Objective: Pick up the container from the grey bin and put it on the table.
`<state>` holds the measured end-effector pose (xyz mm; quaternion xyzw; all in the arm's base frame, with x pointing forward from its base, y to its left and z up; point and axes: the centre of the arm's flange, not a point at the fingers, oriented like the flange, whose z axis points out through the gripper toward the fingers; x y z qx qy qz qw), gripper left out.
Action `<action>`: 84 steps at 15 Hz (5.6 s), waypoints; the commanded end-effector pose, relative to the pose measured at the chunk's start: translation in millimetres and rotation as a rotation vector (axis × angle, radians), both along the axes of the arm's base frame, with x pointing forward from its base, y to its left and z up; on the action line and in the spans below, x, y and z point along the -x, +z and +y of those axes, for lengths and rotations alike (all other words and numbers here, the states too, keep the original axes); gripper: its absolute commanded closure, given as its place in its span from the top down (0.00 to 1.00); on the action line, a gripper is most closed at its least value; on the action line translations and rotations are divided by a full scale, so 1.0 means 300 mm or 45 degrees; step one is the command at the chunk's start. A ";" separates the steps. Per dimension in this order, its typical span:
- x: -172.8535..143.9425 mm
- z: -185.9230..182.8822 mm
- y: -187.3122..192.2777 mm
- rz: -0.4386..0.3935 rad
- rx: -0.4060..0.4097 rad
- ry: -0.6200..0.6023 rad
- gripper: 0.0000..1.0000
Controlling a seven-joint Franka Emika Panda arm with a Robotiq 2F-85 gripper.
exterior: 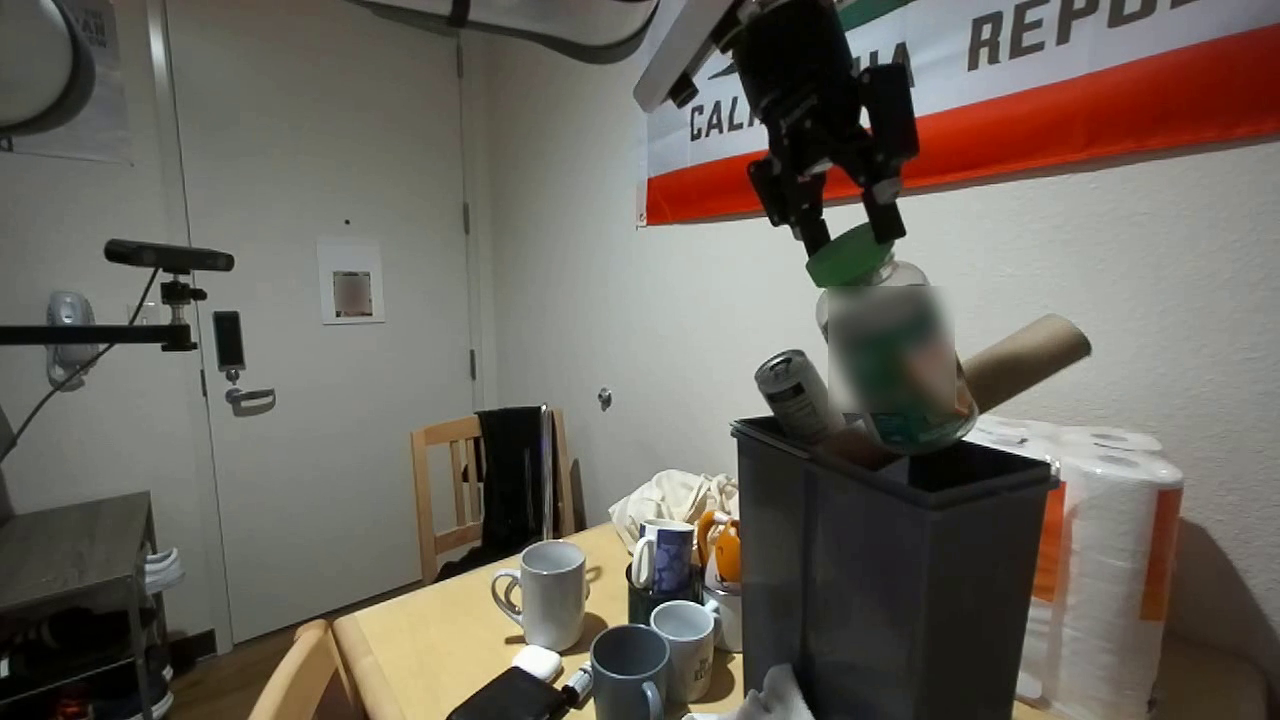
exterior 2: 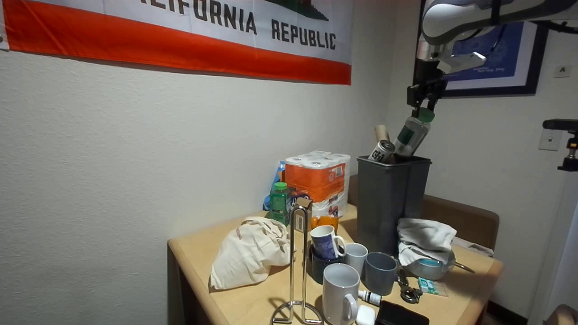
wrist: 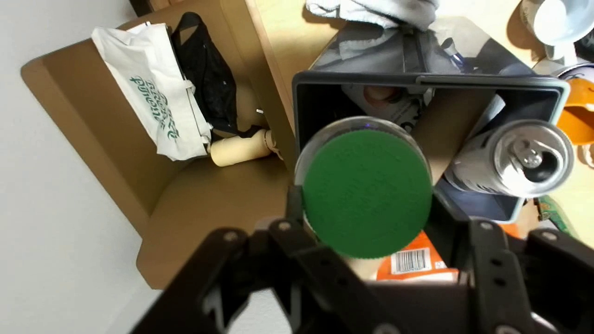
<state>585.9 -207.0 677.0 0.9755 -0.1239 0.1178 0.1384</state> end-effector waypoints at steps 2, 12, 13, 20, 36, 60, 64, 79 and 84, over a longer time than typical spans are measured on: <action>0.010 0.070 0.131 0.065 0.051 -0.007 0.40; 0.027 0.302 0.299 0.276 0.134 0.142 0.40; 0.026 0.330 0.302 0.299 0.132 0.179 0.40; 0.004 0.606 0.183 0.437 0.165 0.529 0.40; 0.024 0.900 -0.363 0.702 -0.064 0.959 0.40; 0.243 1.146 -0.984 0.820 -0.130 1.241 0.40; 0.257 1.176 -1.021 0.822 -0.134 1.295 0.40; 0.278 1.254 -1.124 0.769 -0.098 1.469 0.40; 0.281 1.253 -1.158 0.725 -0.059 1.499 0.40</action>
